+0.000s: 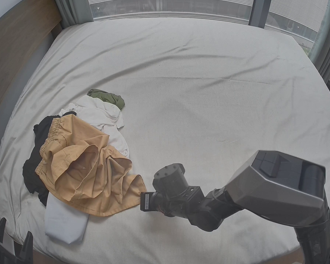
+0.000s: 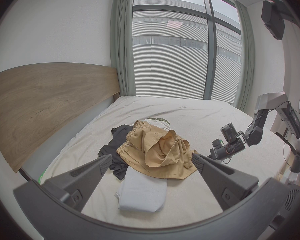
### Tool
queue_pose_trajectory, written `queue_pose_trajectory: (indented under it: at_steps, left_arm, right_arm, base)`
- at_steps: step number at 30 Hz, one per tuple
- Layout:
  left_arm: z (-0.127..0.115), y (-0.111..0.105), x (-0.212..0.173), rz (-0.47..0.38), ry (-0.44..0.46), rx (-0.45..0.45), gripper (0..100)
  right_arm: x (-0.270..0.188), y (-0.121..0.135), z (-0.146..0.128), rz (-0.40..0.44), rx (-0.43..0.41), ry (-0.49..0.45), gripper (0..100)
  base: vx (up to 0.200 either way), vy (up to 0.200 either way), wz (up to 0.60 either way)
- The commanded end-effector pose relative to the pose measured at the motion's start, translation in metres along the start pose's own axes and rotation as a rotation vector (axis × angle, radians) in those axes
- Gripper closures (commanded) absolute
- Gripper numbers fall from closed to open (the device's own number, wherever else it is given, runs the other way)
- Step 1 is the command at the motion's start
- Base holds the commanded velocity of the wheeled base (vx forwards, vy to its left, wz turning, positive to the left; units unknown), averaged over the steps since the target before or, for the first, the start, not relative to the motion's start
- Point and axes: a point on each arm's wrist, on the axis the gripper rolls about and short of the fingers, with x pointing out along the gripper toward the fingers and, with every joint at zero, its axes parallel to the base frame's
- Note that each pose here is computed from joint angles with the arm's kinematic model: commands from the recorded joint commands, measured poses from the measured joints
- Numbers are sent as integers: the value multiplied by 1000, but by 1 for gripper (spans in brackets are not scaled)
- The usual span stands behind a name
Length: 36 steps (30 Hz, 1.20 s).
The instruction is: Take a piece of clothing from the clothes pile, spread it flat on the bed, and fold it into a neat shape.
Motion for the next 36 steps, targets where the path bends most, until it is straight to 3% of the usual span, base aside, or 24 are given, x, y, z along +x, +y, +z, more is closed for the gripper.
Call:
queue_pose_trajectory:
  at_steps: [1,17,36]
  left_arm:
    - [-5,0,0,1,0,-1,0]
    - [-5,0,0,1,0,1,0]
    - [-5,0,0,-1,0,-1,0]
  right_arm:
    - [-27,-9,15,-23,19,-21,100]
    - [-72,-34,12,-98,40,2,100]
    - [-120,-76,6,-153,67,-69,100]
  base:
    - [0,0,0]
    - [0,0,0]
    - [0,0,0]
